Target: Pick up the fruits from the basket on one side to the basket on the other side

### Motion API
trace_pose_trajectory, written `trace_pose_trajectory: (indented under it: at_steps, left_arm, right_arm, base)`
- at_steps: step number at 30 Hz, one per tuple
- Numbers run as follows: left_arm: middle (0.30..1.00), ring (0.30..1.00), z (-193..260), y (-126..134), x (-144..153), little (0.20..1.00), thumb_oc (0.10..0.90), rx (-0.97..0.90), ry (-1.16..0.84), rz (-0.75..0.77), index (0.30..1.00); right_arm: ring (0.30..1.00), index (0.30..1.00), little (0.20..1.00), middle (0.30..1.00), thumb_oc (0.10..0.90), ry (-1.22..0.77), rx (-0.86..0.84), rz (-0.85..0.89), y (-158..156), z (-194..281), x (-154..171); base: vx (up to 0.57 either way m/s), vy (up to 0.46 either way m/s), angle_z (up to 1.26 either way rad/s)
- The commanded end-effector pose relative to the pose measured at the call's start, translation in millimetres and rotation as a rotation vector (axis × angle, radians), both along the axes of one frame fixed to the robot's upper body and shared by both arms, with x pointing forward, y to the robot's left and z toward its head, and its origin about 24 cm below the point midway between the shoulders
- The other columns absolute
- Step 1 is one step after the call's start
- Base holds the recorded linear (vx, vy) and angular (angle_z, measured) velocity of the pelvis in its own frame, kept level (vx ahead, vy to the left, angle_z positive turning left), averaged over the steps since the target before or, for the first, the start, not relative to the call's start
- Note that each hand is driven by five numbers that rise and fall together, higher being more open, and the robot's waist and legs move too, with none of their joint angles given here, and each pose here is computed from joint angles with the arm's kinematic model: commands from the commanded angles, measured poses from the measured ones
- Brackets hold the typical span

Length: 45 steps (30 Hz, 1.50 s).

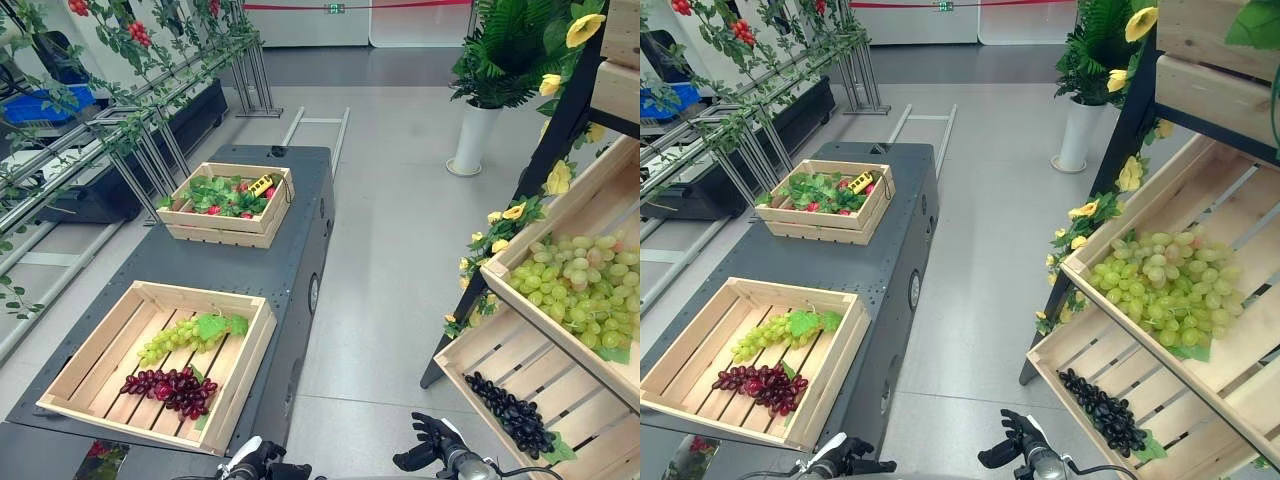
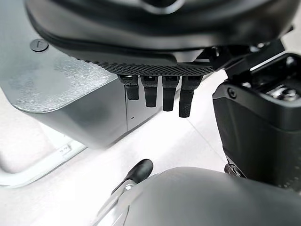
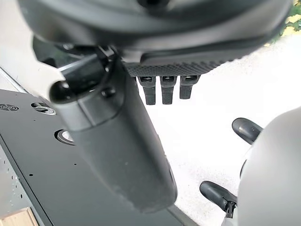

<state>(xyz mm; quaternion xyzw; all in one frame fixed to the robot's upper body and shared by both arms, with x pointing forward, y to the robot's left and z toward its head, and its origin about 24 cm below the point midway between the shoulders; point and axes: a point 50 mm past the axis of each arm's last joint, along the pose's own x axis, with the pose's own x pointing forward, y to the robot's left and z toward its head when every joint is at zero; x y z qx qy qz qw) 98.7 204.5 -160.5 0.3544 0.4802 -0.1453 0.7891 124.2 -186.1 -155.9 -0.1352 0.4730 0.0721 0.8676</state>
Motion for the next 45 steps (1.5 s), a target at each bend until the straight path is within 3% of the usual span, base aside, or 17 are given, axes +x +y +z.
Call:
trace_pose_trajectory:
  at_steps: [1,14,21,26,30,34,42,45]
  left_arm:
    - [0.900,0.900,12.7,-29.9,46.4,0.900,0.800,-0.101,-0.205,-0.001,0.900]
    - [0.900,0.900,38.2,-45.9,75.2,0.900,0.800,-0.294,-0.461,-0.044,0.900]
    - [0.900,0.900,33.9,-49.3,70.9,0.900,0.800,-0.332,-0.387,-0.078,0.900]
    - [0.900,0.900,38.3,-51.3,73.0,0.900,0.800,-0.332,-0.461,-0.098,0.900]
    - [0.900,0.900,55.4,-44.2,90.5,0.900,0.800,-0.358,-0.657,0.080,0.900]
    - [0.900,0.900,93.4,-17.2,123.2,0.900,0.800,-0.422,-0.944,0.405,0.900]
    - [0.900,0.900,162.4,41.0,150.0,0.900,0.800,-0.315,-1.372,0.667,0.900]
    - [0.900,0.900,177.8,59.3,157.0,0.900,0.800,-0.232,-1.433,0.714,0.900]
  right_arm:
    - [0.900,0.900,0.900,0.900,0.800,-0.066,-0.033,0.013,-2.2,6.5,20.3]
    - [0.900,0.900,0.900,0.900,0.800,-0.098,-0.014,0.021,-0.5,10.5,29.7]
    - [0.900,0.900,0.900,0.900,0.800,-0.095,-0.019,0.021,1.0,10.2,29.7]
    - [0.900,0.900,0.900,0.900,0.800,-0.090,-0.026,0.027,1.7,9.4,28.3]
    - [0.900,0.900,0.900,0.900,0.800,-0.089,-0.027,0.017,0.6,9.4,27.9]
    - [0.900,0.900,0.900,0.900,0.800,-0.095,-0.017,-0.021,-6.5,11.9,30.9]
    - [0.900,0.900,0.900,0.900,0.800,-0.136,0.001,-0.041,-14.4,17.0,32.2]
    - [0.900,0.900,0.900,0.900,0.800,-0.138,-0.009,-0.034,-17.0,17.1,30.4]
  base:
    - [0.00,0.000,0.00]
    - [0.00,0.000,0.00]
    - [-0.01,-0.020,0.01]
    - [0.00,-0.006,0.00]
    - [0.00,0.000,0.00]
    - [0.00,-0.009,0.00]
    - [-0.02,-0.013,0.06]
    - [-0.02,0.018,0.28]
